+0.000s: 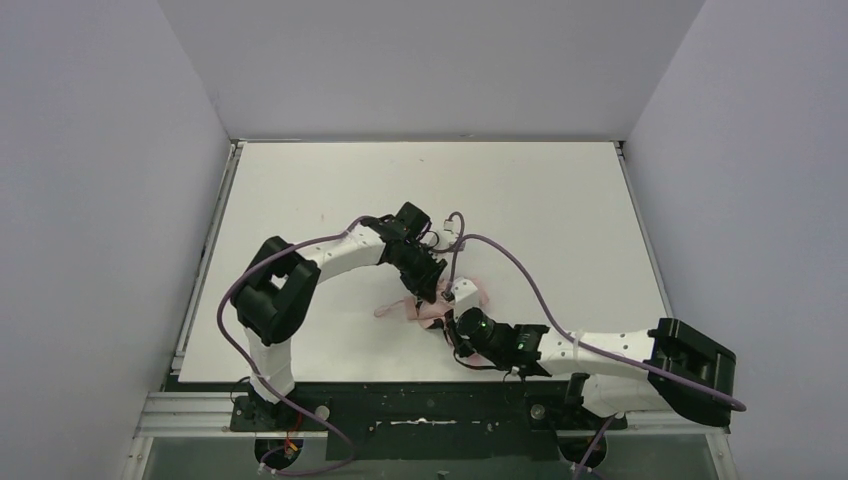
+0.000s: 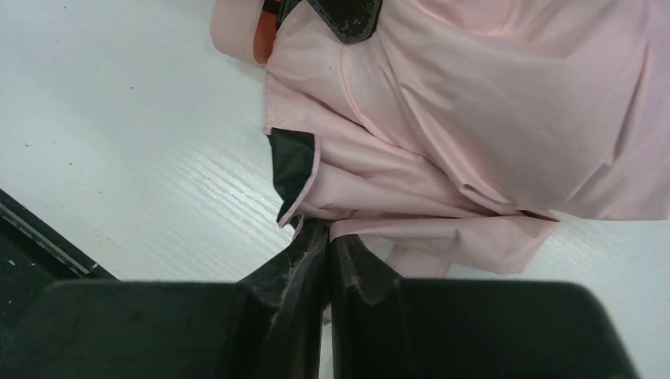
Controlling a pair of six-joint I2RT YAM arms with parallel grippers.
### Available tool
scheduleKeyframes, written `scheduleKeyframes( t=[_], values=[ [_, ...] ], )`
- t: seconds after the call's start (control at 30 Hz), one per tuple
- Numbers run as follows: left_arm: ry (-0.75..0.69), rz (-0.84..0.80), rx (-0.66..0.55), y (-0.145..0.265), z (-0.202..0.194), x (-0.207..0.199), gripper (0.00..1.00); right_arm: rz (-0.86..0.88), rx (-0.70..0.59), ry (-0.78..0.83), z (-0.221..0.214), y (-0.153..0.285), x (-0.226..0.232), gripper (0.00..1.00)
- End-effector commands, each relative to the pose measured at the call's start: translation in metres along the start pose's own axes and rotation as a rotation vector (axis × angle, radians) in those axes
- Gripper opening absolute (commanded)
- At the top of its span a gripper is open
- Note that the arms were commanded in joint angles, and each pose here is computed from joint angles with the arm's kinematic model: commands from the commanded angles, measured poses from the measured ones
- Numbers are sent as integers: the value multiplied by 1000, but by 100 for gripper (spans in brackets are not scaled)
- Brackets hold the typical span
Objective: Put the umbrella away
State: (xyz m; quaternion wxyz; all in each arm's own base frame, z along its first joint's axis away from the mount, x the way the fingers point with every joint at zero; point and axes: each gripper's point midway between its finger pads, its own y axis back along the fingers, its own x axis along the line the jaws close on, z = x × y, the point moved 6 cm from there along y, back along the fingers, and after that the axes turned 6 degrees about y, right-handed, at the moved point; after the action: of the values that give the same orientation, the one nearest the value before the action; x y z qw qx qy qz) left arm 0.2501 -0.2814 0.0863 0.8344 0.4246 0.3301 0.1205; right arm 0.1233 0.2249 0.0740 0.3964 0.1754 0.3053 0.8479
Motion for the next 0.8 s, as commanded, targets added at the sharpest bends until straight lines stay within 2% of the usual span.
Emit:
scheduleKeyframes(
  t=[0.0, 0.1, 0.23, 0.4, 0.6, 0.77],
  values=[
    [-75, 207, -51, -4, 0, 17, 0, 156, -145, 0, 19, -1, 30, 10],
    [-95, 235, -94, -4, -3, 13, 0, 207, -123, -21, 1, -2, 32, 13],
    [-123, 283, -129, -9, -8, 8, 0, 273, -110, -25, -3, 4, 39, 24],
    [-154, 336, -130, -12, -13, 7, 0, 270, -154, -4, 23, 33, 35, 49],
    [-241, 384, -185, -7, -14, 4, 1, 69, -220, 45, 59, 93, -5, 56],
    [-325, 358, -173, -10, -19, -2, 3, -167, -352, -20, 83, 140, -48, 56]
  ],
)
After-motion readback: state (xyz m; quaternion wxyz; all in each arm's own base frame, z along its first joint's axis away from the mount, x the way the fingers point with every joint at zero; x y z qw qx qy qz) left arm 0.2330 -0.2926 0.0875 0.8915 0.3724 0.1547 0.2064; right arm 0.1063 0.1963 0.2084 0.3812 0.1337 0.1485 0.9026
